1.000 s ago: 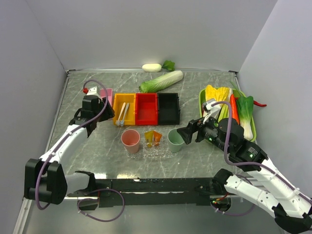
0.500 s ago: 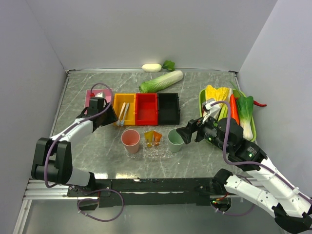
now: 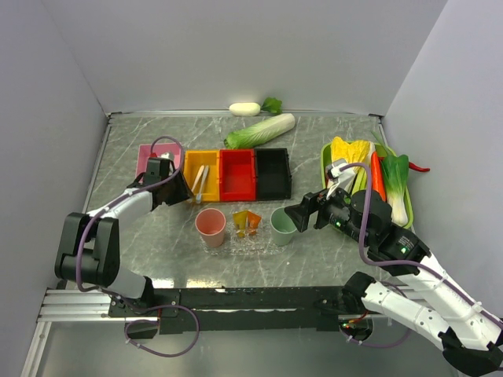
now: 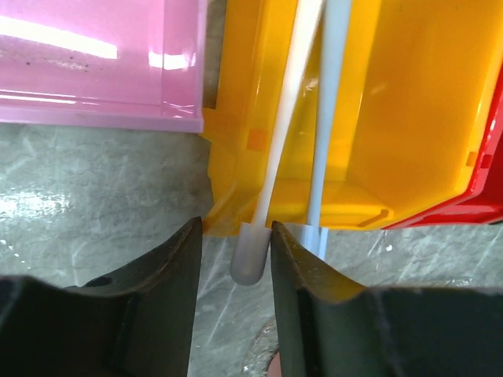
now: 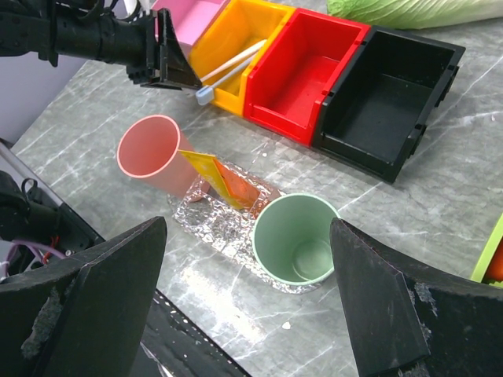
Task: Prepare toiletry sets of a toothbrush and toothpaste on the tray
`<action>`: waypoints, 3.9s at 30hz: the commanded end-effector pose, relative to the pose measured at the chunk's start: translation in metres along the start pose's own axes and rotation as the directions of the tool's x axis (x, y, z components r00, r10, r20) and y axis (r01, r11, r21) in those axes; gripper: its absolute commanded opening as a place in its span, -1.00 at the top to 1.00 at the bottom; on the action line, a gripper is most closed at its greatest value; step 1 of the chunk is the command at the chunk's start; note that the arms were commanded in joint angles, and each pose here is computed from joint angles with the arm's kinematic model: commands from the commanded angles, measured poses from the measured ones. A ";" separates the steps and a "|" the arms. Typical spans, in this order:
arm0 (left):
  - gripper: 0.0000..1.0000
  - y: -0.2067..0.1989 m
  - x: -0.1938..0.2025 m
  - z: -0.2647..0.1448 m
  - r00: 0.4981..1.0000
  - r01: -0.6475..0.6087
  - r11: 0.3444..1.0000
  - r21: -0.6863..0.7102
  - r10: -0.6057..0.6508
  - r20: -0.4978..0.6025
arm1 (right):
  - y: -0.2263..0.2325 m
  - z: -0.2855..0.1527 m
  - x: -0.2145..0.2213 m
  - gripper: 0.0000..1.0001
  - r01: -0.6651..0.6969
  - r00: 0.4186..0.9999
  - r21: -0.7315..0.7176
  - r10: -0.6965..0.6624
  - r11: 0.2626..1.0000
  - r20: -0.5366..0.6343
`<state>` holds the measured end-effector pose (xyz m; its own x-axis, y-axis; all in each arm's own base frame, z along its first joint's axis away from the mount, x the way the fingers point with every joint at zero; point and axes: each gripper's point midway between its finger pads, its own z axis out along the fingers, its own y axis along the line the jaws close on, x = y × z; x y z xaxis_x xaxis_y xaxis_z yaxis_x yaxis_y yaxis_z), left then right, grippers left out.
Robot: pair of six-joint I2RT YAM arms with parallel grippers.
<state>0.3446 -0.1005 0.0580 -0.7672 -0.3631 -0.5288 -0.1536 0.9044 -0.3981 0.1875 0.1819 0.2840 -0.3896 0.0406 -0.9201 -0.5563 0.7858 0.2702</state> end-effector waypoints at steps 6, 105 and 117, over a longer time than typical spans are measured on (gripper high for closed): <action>0.43 -0.020 -0.016 -0.003 1.000 -0.004 0.997 0.076 0.002 0.026 | -0.002 0.000 -0.006 -0.83 -0.003 0.999 0.009 0.003 1.000 0.036; 0.29 -0.105 -0.018 -0.209 0.974 -0.101 0.861 0.498 -0.015 0.225 | 0.187 0.255 -0.039 0.93 -0.519 0.852 -0.471 0.386 0.714 -0.354; -0.59 -0.114 -0.046 -0.254 0.921 -0.196 0.852 0.485 -0.009 0.388 | 0.160 0.231 -0.060 1.00 -0.437 0.899 -0.483 0.345 0.759 -0.271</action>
<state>0.2390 -0.1371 0.2679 -0.5937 -0.4209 -0.6858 0.2416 0.7197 -0.6509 0.2981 0.4687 0.2722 -0.8174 0.1071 -0.5660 -0.5105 0.3203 0.7980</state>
